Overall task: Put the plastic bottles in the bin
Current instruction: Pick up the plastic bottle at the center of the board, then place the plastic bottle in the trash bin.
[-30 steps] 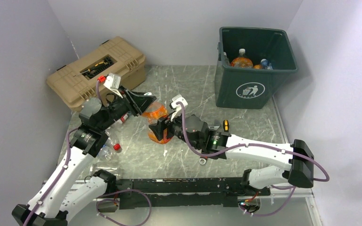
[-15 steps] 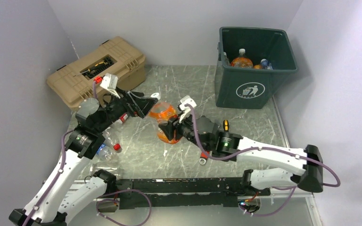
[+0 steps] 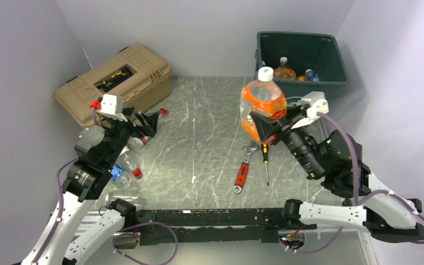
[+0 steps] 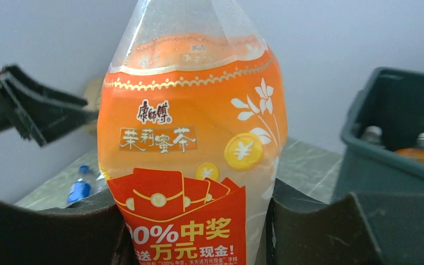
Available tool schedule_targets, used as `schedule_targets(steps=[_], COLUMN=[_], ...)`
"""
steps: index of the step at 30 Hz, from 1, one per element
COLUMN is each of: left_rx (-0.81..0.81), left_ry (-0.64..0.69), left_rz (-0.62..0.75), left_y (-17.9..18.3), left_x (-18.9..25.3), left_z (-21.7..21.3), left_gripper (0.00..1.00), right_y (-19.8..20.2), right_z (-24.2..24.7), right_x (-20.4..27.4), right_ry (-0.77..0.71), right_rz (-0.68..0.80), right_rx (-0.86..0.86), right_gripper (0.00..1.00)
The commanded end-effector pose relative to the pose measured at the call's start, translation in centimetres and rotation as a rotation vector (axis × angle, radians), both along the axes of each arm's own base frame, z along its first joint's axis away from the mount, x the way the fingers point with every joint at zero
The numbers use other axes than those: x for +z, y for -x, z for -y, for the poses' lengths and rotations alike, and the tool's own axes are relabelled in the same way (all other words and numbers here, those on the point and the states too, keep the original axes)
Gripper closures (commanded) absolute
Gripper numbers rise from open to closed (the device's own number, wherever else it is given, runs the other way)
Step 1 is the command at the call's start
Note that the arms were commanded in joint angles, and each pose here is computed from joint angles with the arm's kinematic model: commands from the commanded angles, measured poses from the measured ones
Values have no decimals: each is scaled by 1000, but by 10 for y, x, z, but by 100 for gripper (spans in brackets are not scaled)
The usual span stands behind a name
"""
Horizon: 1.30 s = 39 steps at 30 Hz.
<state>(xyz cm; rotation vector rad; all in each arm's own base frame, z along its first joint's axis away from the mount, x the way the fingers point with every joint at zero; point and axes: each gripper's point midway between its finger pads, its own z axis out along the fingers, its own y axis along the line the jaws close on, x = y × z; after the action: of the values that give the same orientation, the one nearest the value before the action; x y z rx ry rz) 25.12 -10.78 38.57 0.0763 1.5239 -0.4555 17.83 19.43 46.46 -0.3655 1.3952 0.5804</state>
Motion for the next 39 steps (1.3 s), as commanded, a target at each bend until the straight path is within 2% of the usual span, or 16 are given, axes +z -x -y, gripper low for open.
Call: schedule_targets(steps=[1,6,10,14,17,21,25,31,36,37,39], left_rx=[47,59,66,73,83,111,116,121,274,288,305], left_ry=[-95,-95,-87,-70,-49,-51,-43,-37,-41,-43,-45], left_rz=[-43,-52,-71,-70,-77,-86,-100,-102,-141,-141,-135], left_y=[-8,-6,-4,-1,2,1,0,2,-1,0,1], left_x=[-38,-62,-66,-66,-66,-67,-70,-69,-74,-74,-74], left_z=[-8,-11,-13,-15,-18,-22,-22,-24,-50,-53,-55], left_gripper=[1,1,2,3,3,3,3,4,2,1,1], right_y=[-15,-32,-67,-120,-136,-165,-197,-272,-314,-320,-329], right_z=[26,42,35,68,90,128,164,201,205,205,207], right_x=[4,27,38,56,69,80,85,44,5,0,-7], right_ry=[117,138,157,-14,-123,-187,-203,-190,-172,-162,-159], right_rz=[52,121,102,55,130,169,182,46,-30,-44,-59], right_rx=[-156,-326,-412,-508,-629,-795,-875,-938,-943,-951,-955], right_gripper=[68,68,69,70,71,71,70,67,61,57,45])
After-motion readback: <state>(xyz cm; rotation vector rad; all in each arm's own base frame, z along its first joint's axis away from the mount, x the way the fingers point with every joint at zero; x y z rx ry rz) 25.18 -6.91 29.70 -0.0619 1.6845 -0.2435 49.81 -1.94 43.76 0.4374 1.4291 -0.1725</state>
